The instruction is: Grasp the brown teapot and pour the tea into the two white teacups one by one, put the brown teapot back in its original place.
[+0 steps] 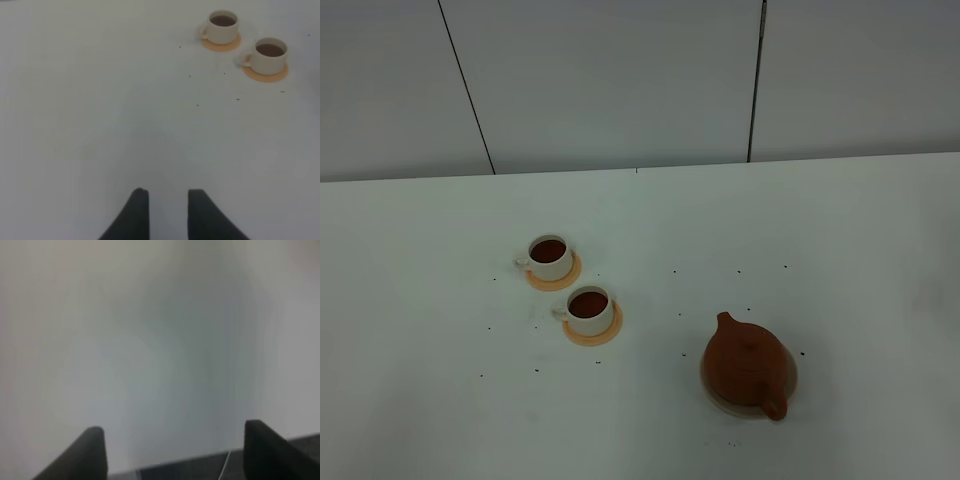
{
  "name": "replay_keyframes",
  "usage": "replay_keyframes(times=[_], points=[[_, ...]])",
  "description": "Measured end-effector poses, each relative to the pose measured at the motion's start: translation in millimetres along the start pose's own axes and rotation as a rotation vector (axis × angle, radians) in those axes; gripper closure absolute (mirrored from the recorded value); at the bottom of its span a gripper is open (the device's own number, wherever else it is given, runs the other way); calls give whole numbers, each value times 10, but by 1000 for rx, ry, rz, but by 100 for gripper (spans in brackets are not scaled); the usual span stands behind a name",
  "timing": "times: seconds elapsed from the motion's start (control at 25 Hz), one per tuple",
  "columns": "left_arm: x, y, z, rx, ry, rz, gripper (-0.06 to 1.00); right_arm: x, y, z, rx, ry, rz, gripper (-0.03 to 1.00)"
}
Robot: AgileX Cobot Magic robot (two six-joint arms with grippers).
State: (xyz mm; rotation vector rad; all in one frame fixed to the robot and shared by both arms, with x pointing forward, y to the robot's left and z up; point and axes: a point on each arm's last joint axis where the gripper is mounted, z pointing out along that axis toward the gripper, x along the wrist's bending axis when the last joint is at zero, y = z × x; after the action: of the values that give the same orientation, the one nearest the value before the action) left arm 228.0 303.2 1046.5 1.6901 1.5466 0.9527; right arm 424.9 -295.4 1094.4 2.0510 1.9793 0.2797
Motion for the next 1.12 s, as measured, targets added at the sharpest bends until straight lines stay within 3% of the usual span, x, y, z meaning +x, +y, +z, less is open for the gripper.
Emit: replay_keyframes(times=[0.32,0.56,1.12], points=[[0,0,0,0,0,0,69,-6,-806,-210,-145,93,-5,40],[0,0,0,0,0,0,69,-8,-1258,-58,-202,119,-21,40],[0,0,0,0,0,0,69,30,-1376,110,-279,149,-97,40]])
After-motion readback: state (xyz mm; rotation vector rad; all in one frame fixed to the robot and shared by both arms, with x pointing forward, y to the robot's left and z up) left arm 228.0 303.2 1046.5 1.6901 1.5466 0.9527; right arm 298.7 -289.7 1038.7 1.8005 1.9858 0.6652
